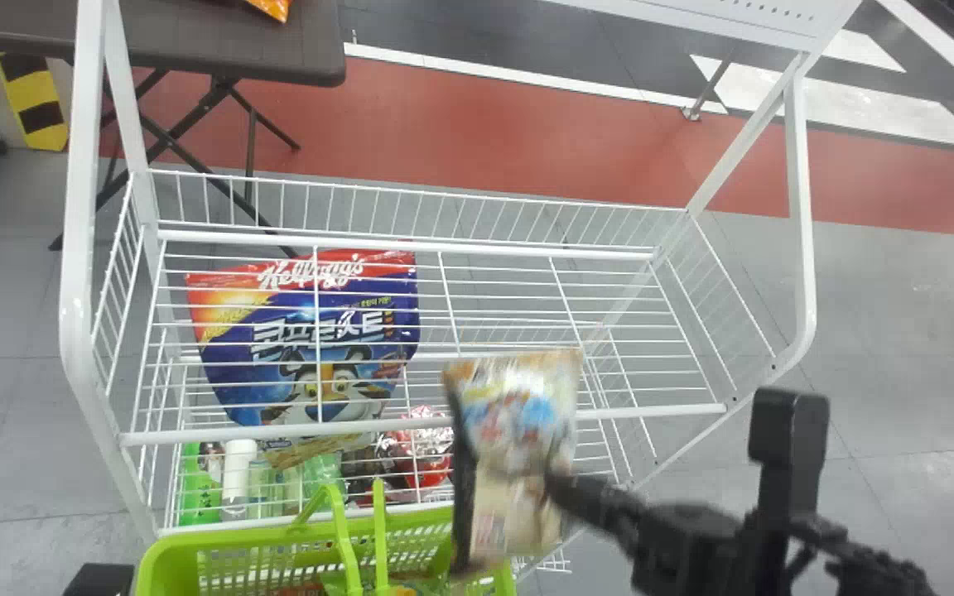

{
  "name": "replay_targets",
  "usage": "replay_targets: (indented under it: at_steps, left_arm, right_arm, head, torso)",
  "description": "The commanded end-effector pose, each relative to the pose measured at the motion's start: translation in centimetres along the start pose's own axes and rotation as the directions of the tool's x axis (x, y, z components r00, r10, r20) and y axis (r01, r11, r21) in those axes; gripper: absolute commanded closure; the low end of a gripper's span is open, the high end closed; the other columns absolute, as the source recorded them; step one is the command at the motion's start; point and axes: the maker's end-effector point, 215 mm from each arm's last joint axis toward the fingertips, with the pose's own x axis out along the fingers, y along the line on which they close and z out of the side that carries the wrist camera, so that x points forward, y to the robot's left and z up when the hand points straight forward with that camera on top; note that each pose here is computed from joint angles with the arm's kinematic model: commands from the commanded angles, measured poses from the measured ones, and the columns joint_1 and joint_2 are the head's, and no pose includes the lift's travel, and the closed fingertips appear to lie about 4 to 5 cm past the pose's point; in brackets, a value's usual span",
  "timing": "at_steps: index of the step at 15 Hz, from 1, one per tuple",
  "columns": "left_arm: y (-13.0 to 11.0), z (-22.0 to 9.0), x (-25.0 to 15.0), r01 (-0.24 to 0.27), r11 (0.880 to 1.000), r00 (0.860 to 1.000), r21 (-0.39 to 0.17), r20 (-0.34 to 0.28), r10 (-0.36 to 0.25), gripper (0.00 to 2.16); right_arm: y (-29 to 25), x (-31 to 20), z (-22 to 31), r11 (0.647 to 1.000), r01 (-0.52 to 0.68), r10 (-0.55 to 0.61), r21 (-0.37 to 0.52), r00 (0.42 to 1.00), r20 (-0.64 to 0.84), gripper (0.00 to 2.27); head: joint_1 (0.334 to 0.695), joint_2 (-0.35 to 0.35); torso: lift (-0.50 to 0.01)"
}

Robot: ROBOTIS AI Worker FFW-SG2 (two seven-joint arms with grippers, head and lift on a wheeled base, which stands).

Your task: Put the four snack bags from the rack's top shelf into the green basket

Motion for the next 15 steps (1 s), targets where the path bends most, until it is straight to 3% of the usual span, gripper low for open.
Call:
replay_targets:
  at_steps: [1, 7, 15]
  left_arm:
    - [-0.1, 0.0, 0.1, 0.002, 1.0, 1.0, 0.002, 0.0, -0.002, 1.73]
    - [-0.2, 0.1, 0.3, 0.005, 1.0, 1.0, 0.005, -0.003, -0.005, 1.73]
    - [-0.4, 0.1, 0.3, 0.005, 1.0, 1.0, 0.014, 0.004, -0.005, 1.73]
  right_arm:
    - [1.1, -1.9, -6.6, 0.994, -0.046, 0.066, 0.103, 0.978, -0.2, 2.19]
    - [3.9, -1.6, -8.3, 0.979, -0.143, 0.173, 0.143, 0.958, -0.23, 2.19]
    - [2.1, -1.2, -12.8, 0.986, -0.084, 0.129, 0.142, 0.93, -0.344, 2.19]
  head:
    - [0.695, -0.35]
    - [0.695, -0.35]
    - [0.695, -0.35]
  torso:
    - [0.0]
    - [0.0]
    - [0.0]
